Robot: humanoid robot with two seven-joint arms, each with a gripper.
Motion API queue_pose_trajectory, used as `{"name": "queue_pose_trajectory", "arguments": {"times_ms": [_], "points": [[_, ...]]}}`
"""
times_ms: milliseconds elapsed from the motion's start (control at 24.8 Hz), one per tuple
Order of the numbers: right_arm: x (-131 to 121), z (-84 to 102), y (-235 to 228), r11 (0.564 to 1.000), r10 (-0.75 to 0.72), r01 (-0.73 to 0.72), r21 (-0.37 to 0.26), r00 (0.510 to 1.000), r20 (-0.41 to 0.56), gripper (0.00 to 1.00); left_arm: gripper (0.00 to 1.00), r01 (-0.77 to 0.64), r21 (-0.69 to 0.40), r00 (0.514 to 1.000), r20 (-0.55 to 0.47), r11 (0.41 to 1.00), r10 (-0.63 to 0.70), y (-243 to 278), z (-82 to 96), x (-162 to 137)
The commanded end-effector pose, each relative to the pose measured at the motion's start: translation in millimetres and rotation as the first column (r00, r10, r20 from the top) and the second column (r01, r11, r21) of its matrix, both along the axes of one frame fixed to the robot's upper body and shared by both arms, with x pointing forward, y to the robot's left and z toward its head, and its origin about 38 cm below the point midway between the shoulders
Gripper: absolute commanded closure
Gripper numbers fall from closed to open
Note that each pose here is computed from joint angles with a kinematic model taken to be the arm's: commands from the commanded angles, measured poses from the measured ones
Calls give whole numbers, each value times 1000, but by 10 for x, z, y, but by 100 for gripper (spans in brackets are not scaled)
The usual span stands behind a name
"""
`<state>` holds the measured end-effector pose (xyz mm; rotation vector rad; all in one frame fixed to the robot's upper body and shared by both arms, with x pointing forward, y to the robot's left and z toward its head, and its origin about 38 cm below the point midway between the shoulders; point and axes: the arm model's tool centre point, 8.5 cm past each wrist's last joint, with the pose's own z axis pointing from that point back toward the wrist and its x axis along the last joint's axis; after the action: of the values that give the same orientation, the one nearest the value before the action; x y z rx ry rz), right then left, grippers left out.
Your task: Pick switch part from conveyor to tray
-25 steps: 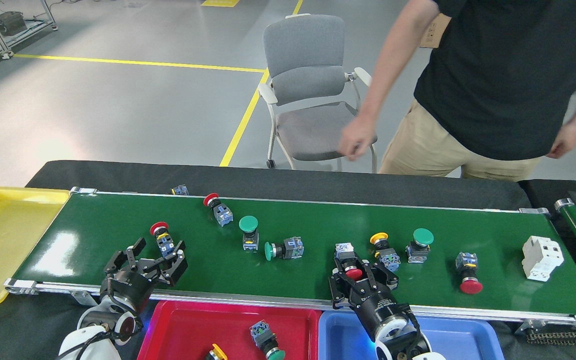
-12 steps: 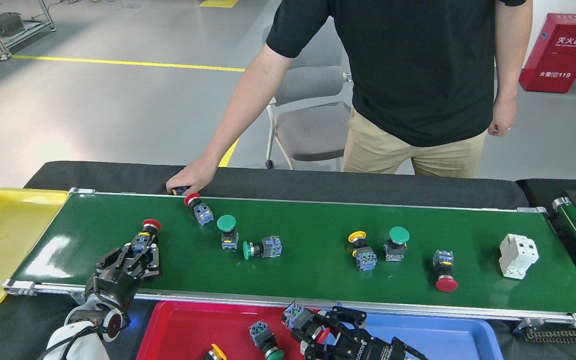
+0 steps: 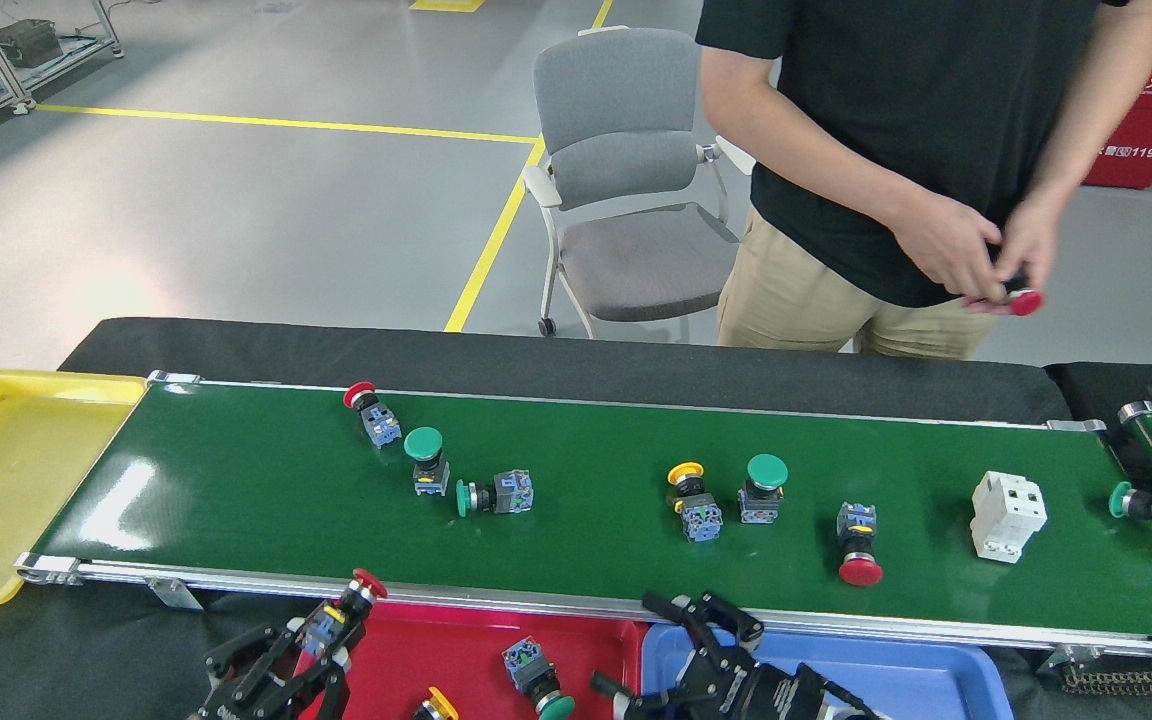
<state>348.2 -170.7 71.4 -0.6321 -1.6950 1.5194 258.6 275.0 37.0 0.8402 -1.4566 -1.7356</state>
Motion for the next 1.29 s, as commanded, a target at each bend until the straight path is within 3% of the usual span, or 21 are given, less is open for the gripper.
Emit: {"name": "queue_pose_trajectory", "arguments": {"times_ms": [0, 121, 242, 404, 485, 565, 686, 888, 1131, 1252], "points": [[110, 76, -316, 984, -179, 179, 15, 984, 4, 3, 0, 1, -13, 999, 32, 1000, -1, -12, 85, 20], [39, 96, -790, 918, -395, 392, 61, 918, 37, 3, 0, -22, -16, 999, 32, 1000, 22, 62, 82, 25], [-409, -43, -969, 863, -503, 495, 103, 860, 78, 3, 0, -77, -12, 996, 33, 997, 78, 229, 82, 16], [-957, -312, -1061, 825, -565, 564, 40, 825, 18, 3, 0, -162, -24, 986, 43, 987, 163, 430, 91, 61], [-1028, -354, -1085, 810, -587, 586, 14, 810, 8, 3, 0, -188, -31, 981, 38, 982, 189, 531, 55, 147], [-1033, -370, -1106, 796, -605, 605, 4, 796, 4, 3, 0, -342, -28, 939, 29, 939, 343, 748, -31, 340], [-1017, -360, -1096, 792, -611, 611, 8, 792, 5, 3, 0, -387, -2, 922, 17, 922, 387, 999, -78, 432], [-774, -212, -991, 798, -603, 602, 36, 797, 42, 3, 0, -369, -6, 928, 57, 929, 369, 941, 54, 638], [-204, -141, -151, 899, -438, 438, -5, 899, 18, 3, 0, -387, 5, 920, 61, 922, 386, 791, 79, 1221], [102, -194, 198, 915, -400, 398, -70, 916, -20, 3, 0, -411, 6, 911, 47, 911, 411, 794, 76, 1466]]}}
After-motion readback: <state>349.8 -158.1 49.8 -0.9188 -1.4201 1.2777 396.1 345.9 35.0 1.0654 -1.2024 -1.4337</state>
